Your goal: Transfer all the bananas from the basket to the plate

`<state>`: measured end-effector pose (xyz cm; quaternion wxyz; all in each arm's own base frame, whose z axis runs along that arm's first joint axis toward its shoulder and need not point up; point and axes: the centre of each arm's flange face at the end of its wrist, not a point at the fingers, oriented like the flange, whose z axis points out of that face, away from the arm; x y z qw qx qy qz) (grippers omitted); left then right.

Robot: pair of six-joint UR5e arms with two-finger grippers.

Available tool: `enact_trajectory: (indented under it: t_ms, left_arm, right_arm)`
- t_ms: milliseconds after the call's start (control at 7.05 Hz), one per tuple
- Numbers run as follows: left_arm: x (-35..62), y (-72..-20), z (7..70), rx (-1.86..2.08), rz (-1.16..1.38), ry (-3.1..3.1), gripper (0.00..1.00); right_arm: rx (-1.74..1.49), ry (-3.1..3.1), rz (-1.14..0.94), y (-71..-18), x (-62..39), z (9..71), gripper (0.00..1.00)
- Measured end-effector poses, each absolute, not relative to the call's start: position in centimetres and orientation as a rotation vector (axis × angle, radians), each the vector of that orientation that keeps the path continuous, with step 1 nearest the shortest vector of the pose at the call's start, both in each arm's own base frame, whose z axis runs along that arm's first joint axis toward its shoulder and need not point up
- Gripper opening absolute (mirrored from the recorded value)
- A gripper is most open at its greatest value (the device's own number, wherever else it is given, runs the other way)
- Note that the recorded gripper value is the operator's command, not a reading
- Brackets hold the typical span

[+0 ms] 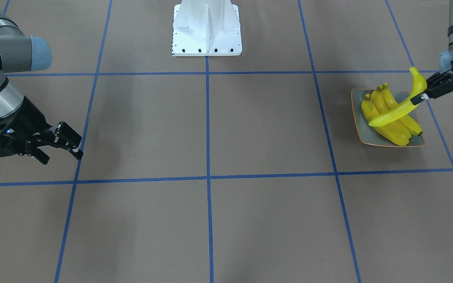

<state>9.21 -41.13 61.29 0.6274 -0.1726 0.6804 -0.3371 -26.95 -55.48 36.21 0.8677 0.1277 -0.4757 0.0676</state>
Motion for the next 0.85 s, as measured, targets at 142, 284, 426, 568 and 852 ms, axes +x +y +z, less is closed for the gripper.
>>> enact_trajectory:
  t_ms: [142,284,426,568,852]
  left_arm:
    - [9.2,-41.1,61.7,-0.402,-0.782,1.553,0.0]
    - [9.2,-41.1,62.0,-0.408,-0.789,1.549,0.0]
    - [9.2,-41.1,62.2,-0.411,-0.793,1.546,0.0]
    - [9.2,-41.1,62.4,-0.412,-0.795,1.545,0.18]
    - [9.1,-40.9,62.8,-0.416,-0.798,1.541,0.63]
  right_arm:
    - [0.269,-0.992,0.141,-55.4,-27.1,36.3,1.0]
    - [0.271,-0.989,0.141,-55.4,-27.3,36.3,1.0]
    - [0.273,-0.988,0.14,-55.3,-27.4,36.3,1.0]
    - [0.273,-0.987,0.14,-55.3,-27.5,36.3,1.0]
    - [0.276,-0.984,0.14,-55.2,-27.7,36.3,1.0]
